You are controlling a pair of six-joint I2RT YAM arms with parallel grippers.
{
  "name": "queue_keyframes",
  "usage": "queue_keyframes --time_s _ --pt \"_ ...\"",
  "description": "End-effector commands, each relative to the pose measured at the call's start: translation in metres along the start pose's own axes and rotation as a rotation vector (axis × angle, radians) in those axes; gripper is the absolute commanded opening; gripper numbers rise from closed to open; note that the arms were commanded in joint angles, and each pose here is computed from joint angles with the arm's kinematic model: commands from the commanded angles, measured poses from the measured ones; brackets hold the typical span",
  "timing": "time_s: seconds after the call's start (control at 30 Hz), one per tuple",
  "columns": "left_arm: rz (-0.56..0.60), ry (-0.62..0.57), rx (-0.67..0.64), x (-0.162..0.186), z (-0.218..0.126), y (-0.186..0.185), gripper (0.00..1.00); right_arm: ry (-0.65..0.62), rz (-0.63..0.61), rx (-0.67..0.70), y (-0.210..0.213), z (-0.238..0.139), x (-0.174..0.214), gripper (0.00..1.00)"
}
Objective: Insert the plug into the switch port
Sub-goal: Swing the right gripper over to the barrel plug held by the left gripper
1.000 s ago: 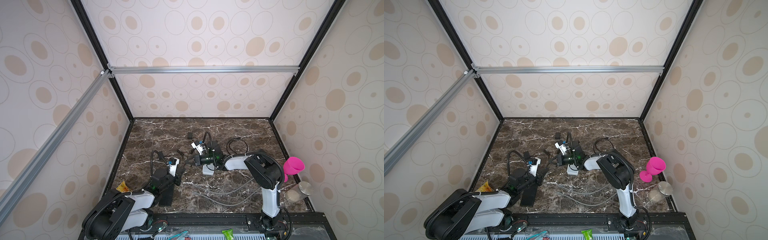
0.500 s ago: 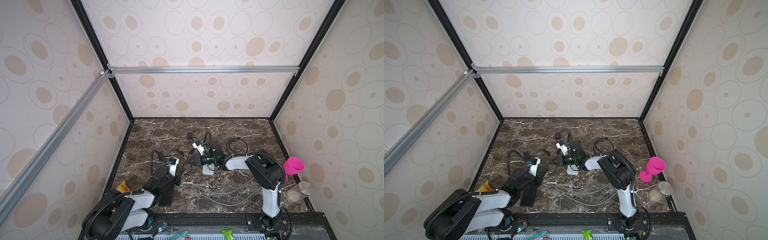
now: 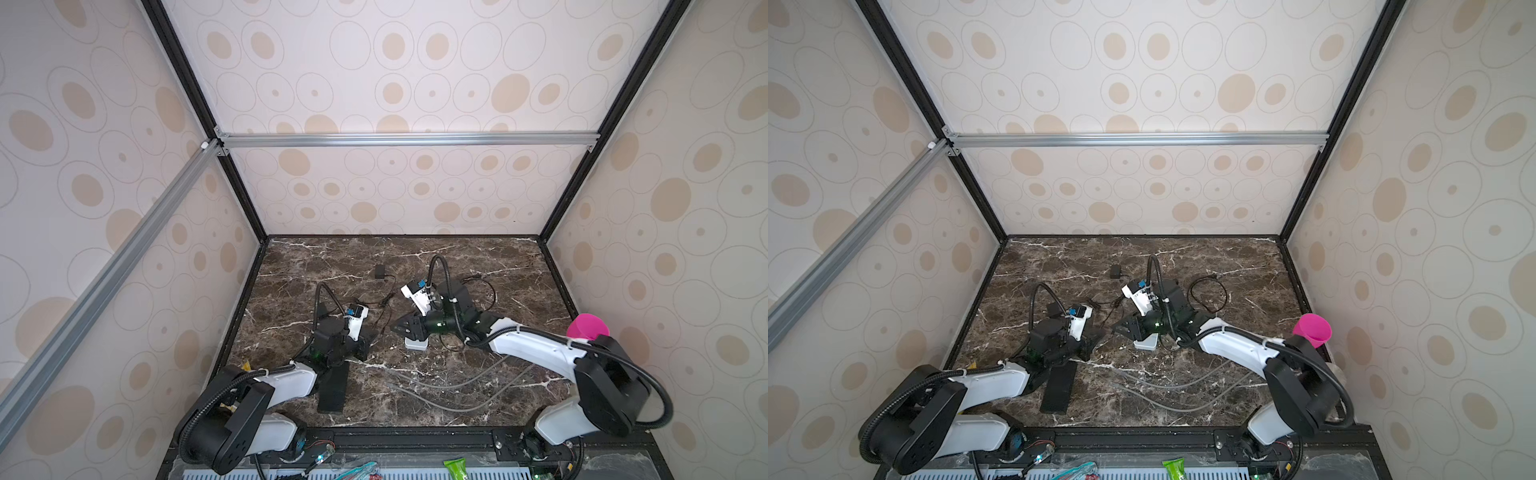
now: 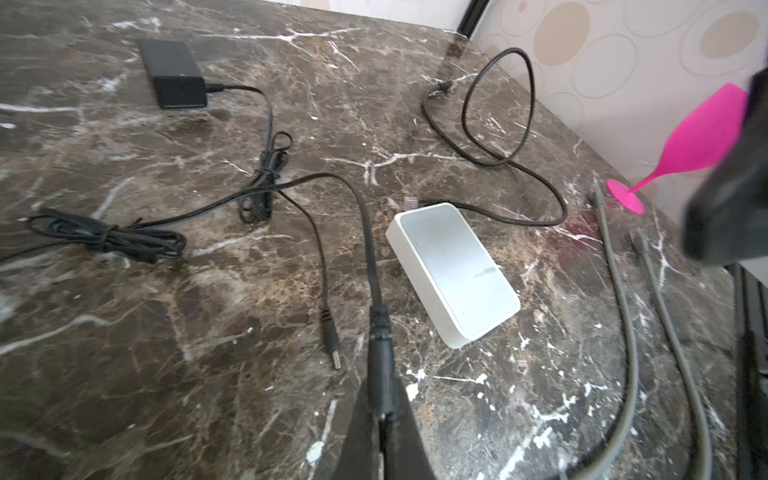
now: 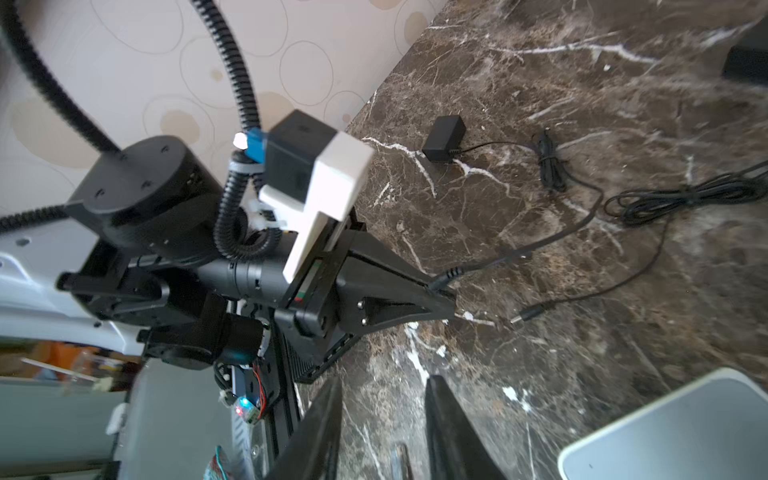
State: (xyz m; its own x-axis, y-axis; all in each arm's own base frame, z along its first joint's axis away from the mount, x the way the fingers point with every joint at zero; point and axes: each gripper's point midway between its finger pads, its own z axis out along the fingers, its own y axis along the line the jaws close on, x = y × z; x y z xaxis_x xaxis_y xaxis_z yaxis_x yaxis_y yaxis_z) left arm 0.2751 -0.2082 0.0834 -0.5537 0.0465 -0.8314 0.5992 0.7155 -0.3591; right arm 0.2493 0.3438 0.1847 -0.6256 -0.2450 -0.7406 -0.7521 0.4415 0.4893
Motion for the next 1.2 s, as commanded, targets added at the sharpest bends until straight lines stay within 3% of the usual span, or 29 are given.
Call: queue_keyframes --time_s 0.0,0.3,0.47,0.7,0.9,1.17 --pt "0.015 0.048 0.109 0.001 0.002 -0.023 0.00 0.134 -0.243 0.223 -0.015 -0.026 0.021 0.36" --pt "0.168 0.132 0.297 0.019 0.004 -0.075 0.00 0.130 -0.788 0.260 -0.002 -0.041 0.044 0.29" --pt "0.247 0.126 0.375 0.025 -0.005 -0.098 0.00 0.138 -0.827 0.263 0.004 -0.045 0.047 0.27" --pt "0.337 0.106 0.487 0.036 -0.020 -0.127 0.00 0.312 -1.081 0.287 0.012 -0.033 0.081 0.33" --pt "0.340 0.186 0.585 0.056 -0.014 -0.142 0.00 0.354 -1.342 0.260 0.022 -0.027 0.091 0.38" --pt "0.348 0.259 0.605 0.069 -0.006 -0.145 0.00 0.298 -1.352 0.316 0.025 -0.048 0.080 0.38"
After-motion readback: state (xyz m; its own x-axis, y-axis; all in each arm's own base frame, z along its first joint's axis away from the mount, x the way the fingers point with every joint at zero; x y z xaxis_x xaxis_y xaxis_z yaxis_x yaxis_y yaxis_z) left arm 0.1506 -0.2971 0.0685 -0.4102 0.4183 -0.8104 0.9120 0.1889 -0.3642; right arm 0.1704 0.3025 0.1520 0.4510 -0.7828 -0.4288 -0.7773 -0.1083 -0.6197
